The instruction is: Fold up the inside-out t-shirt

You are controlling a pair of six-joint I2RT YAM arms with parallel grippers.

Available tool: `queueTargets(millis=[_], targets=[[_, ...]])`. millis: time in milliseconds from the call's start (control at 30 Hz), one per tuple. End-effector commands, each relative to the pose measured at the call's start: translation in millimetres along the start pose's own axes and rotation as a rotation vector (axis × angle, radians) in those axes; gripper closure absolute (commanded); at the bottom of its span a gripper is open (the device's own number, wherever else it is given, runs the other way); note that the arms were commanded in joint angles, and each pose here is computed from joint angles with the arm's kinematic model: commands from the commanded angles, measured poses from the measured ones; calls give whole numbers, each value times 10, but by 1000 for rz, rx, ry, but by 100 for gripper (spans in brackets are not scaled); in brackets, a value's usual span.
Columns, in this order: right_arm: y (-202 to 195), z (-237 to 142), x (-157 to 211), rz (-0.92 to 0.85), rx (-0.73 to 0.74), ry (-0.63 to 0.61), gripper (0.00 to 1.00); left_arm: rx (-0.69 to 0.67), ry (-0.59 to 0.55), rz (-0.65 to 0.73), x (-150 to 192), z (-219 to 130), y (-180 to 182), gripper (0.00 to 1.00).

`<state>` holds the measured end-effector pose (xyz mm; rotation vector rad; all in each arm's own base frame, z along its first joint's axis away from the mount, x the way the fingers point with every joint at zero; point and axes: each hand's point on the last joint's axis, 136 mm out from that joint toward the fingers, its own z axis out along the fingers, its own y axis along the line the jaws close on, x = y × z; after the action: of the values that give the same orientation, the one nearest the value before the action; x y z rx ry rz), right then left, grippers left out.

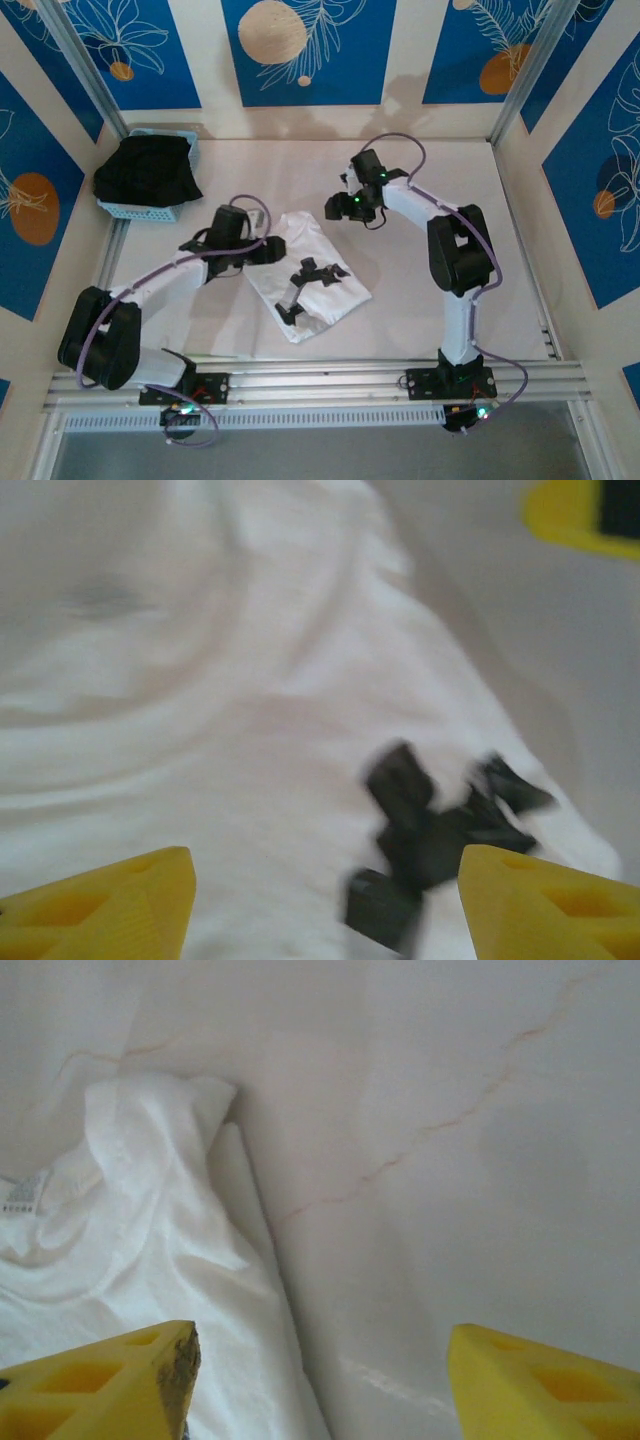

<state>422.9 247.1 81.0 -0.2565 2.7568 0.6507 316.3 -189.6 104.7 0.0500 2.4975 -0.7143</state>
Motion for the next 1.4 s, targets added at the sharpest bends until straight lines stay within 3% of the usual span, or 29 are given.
queueTargets(millis=[0, 167, 400, 667, 933, 1167, 1333, 1367], targets=[[253, 148, 38, -190, 28, 54, 29, -117, -1, -122, 138, -128, 385, 29], [368, 409, 21, -251, 11, 109, 24, -216, -19, -234, 210, -139, 843, 25], [539, 759, 104, -298, -4, 201, 23, -197, 28, -231, 204, 107, 869, 24], [570, 855, 171, -265, -28, 250, 28, -143, 95, -238, 349, 411, 777, 30], [574, 937, 303, -210, -64, 337, 40, -54, 108, -234, 287, 667, 616, 58], [612, 916, 269, -193, -115, 337, 65, -10, 95, -208, 151, 763, 527, 79], [701, 740, 71, -177, -209, 260, 81, 36, 65, -183, 19, 800, 444, 93], [734, 663, 4, -181, -232, 229, 84, 39, 57, -172, -20, 792, 436, 99]])
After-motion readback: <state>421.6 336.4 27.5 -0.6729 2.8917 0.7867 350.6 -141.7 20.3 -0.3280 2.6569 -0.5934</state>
